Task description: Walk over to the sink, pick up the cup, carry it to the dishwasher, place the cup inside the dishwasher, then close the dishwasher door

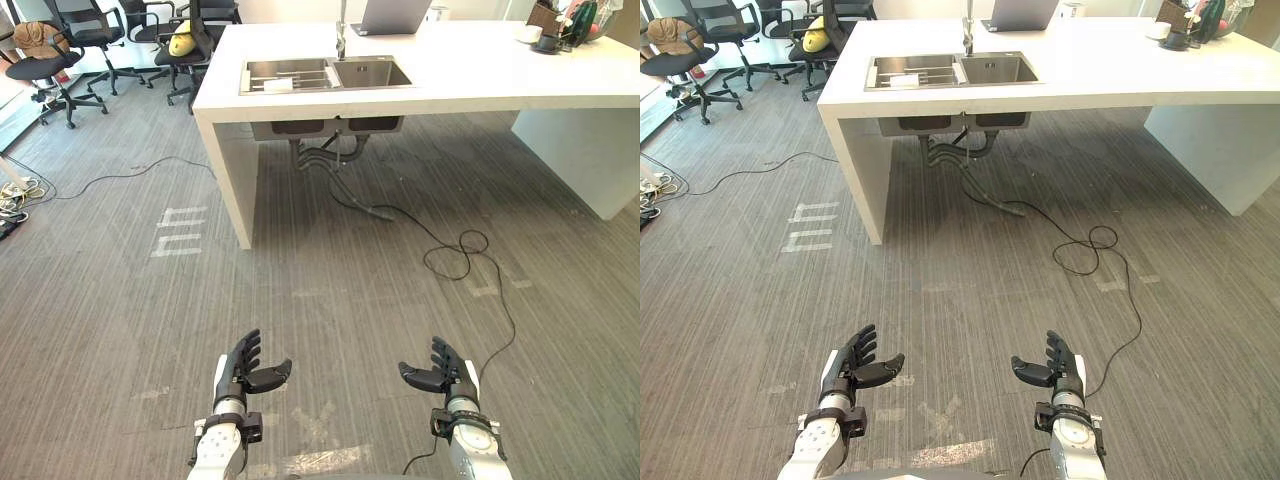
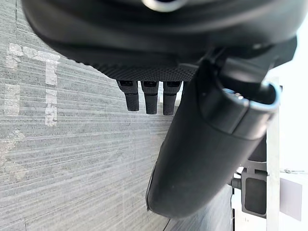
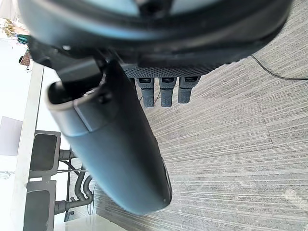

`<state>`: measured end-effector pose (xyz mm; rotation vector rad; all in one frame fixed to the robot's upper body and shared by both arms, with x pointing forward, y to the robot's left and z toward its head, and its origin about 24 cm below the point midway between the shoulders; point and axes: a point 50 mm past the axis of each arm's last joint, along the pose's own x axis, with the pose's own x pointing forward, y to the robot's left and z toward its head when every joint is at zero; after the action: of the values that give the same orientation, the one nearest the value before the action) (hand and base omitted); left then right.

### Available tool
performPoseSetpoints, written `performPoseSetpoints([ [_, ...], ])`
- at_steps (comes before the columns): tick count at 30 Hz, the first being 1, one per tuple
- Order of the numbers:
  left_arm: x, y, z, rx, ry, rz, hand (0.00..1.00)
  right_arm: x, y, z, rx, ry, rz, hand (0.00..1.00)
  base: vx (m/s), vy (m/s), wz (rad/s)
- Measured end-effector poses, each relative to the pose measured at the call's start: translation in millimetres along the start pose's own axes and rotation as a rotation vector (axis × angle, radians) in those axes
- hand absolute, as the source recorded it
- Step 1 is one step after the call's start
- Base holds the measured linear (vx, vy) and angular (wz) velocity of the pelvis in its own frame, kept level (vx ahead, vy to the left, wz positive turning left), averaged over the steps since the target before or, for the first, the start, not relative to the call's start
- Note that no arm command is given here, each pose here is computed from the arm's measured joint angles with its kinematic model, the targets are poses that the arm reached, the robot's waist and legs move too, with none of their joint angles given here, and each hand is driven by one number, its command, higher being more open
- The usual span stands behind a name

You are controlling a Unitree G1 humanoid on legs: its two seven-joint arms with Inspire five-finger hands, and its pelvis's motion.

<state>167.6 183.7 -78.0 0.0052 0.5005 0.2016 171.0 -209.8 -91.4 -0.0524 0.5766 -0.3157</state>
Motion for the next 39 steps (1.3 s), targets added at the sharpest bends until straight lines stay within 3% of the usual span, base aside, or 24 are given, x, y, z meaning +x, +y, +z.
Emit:
performPoseSetpoints([
  [10, -0.5, 12.3, -8.8, -0.053, 0.043, 0.055, 0.90, 1.8, -11.3, 1.3, -0.011, -0.004, -0.028, 0.90, 0.00, -0.001, 0.00],
  [24, -16.4, 28.8, -50.6, -0.096, 0.220, 0.139, 0.90, 1.5, -18.6, -13.2, -0.011, 0.064, -0.053, 0.90, 0.00, -0.001, 0.00],
  [31, -15.1, 33.6, -47.8, -0.121, 0.209, 0.163, 0.90, 3.2, -22.5, -10.3, 0.000, 0.055, -0.075, 0.90, 0.00, 0.000, 0.00],
  [39, -8.5, 30.6, -15.2, -0.155, 0.064, 0.150, 0.90, 11.2, -24.3, 5.1, -0.008, 0.010, -0.078, 0.90, 0.05, 0.023, -0.17],
])
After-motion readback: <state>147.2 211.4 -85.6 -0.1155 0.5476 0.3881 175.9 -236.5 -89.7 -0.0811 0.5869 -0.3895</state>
